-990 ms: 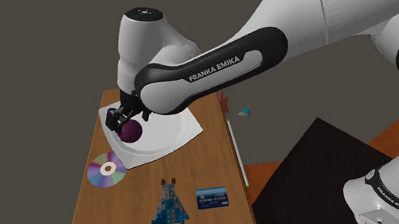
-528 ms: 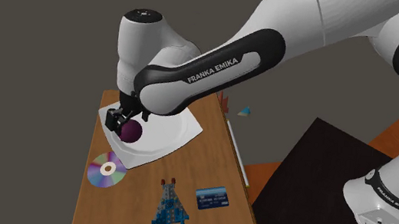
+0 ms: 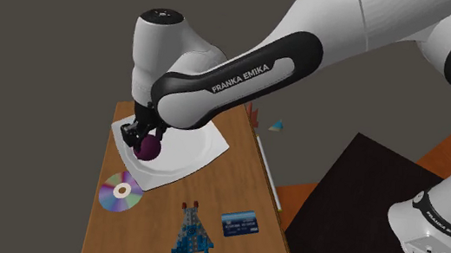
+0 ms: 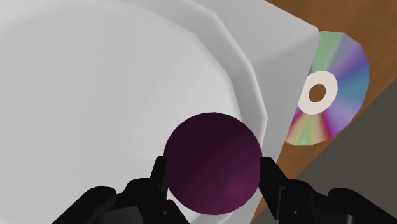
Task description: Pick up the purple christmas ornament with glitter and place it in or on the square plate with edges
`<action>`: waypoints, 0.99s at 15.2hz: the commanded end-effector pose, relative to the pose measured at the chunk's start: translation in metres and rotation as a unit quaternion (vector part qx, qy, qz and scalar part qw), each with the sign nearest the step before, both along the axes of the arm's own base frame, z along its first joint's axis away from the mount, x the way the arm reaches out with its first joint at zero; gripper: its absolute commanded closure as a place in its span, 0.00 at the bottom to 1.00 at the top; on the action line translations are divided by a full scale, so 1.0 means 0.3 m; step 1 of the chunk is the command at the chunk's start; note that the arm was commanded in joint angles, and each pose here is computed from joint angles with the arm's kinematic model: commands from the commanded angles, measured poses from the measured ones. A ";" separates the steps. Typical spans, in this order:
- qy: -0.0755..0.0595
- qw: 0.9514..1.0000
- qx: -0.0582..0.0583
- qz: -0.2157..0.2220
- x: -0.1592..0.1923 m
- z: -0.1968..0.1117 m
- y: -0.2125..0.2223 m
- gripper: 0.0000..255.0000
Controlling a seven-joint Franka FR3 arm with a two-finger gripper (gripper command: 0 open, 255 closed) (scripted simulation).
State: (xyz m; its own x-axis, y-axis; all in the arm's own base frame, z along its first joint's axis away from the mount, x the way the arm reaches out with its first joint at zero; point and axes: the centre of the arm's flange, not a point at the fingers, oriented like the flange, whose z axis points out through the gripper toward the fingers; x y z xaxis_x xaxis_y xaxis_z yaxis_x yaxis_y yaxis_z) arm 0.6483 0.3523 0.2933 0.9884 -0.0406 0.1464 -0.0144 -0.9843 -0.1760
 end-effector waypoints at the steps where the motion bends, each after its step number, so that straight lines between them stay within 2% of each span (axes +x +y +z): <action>1: 0.002 1.000 -0.001 0.000 -0.001 -0.008 0.000 1.00; 15: 0.002 1.000 -0.001 0.000 -0.003 0.221 0.000 1.00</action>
